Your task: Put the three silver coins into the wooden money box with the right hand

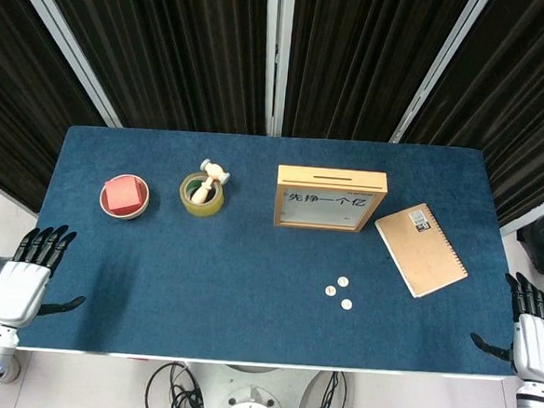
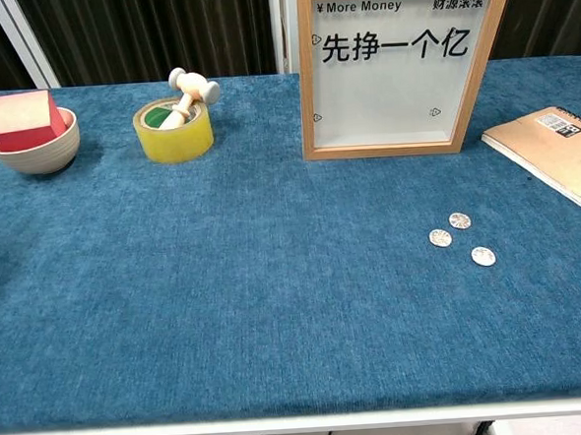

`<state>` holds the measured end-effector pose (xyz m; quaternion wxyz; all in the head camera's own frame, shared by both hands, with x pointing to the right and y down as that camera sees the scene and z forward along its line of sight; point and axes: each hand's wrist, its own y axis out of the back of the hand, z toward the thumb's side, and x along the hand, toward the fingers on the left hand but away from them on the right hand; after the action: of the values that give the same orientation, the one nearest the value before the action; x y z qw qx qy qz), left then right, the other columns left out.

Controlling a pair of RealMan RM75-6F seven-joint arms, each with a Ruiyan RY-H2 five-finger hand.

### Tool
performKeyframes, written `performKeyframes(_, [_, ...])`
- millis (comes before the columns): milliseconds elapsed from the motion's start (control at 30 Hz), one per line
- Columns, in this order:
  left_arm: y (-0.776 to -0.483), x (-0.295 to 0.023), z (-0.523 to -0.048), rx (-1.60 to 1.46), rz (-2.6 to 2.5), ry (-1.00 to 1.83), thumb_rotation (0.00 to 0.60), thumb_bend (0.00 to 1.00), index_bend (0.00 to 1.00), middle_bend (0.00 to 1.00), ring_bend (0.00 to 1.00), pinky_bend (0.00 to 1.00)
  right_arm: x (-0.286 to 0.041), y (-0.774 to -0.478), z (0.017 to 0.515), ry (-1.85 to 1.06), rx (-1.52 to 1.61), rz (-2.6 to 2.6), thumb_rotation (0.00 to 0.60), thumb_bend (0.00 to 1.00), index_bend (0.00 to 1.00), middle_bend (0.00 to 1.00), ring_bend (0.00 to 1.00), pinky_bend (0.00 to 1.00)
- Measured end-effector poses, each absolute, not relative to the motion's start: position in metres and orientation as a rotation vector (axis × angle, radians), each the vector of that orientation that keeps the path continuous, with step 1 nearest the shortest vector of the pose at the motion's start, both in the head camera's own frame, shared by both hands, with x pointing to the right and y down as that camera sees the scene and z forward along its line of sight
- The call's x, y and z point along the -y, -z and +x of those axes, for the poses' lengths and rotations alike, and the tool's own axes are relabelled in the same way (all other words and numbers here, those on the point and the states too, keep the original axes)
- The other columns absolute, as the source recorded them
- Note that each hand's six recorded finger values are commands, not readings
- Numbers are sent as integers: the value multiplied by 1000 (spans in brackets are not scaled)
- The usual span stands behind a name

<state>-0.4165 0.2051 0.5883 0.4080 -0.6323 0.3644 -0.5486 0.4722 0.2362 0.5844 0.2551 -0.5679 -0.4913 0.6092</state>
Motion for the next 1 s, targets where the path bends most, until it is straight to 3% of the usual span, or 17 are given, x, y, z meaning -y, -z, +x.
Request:
performKeyframes(533, [-584, -207, -414, -917, -1589, 1369, 465, 23, 8, 0, 0, 0, -236, -579, 469, -1622, 1332, -1552, 600, 0, 0, 0, 0, 0])
performKeyframes(1000, [-589, -209, -414, -911, -1598, 1380, 470, 24, 8, 0, 0, 0, -207, -584, 422, -1484, 1148, -1650, 600, 0, 0, 0, 0, 0])
